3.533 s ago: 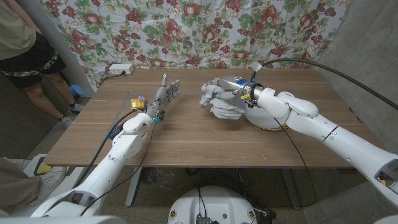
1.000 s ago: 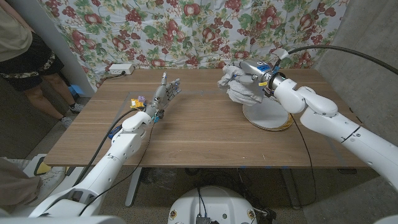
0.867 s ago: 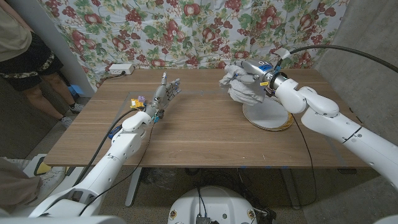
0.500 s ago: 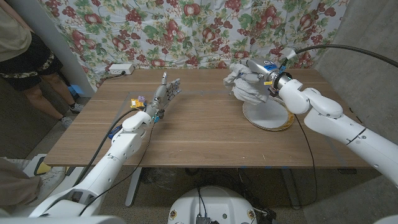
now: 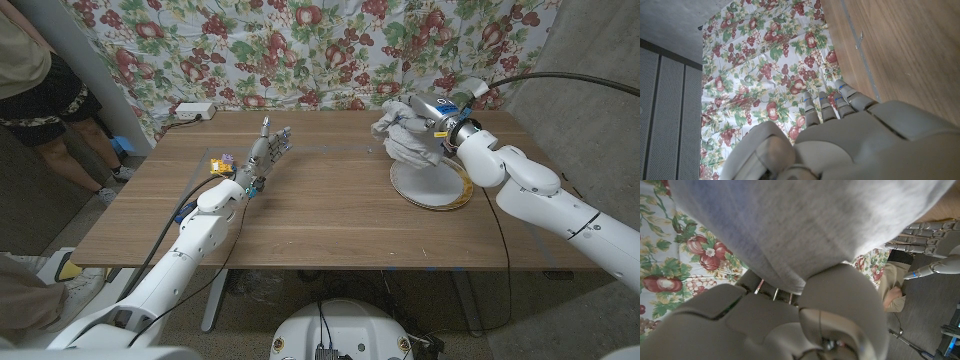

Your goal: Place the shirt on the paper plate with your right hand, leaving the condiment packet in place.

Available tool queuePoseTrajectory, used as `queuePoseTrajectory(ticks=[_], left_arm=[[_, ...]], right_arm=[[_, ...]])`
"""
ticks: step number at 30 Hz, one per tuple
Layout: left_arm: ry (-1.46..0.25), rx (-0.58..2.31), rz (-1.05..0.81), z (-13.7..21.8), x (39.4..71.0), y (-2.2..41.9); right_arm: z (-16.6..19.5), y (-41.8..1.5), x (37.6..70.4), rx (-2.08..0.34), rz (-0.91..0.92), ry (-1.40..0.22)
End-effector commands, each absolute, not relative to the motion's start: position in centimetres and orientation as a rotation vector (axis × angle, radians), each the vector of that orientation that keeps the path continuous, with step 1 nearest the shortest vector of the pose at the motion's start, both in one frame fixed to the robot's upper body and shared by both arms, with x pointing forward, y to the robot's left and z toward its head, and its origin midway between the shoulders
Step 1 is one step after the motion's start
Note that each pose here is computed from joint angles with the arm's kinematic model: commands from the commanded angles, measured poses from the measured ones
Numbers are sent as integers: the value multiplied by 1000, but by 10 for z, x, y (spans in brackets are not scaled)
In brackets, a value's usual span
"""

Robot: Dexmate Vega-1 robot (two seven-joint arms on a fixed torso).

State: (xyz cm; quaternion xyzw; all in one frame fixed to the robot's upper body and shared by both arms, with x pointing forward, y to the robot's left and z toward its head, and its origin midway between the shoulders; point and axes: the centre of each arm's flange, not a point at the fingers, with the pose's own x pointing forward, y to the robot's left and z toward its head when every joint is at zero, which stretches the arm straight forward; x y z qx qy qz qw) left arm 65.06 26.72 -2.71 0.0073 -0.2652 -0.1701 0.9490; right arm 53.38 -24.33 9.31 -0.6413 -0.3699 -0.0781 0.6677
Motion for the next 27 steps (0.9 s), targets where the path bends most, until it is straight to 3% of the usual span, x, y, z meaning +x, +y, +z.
queuePoseTrajectory(ticks=[1, 27], left_arm=[[-540, 18, -345, -27, 648, 266], [-539, 20, -353, -25, 650, 263]], right_arm=[[88, -261, 525, -1403, -219, -803], [73, -287, 530, -1381, -284, -701]])
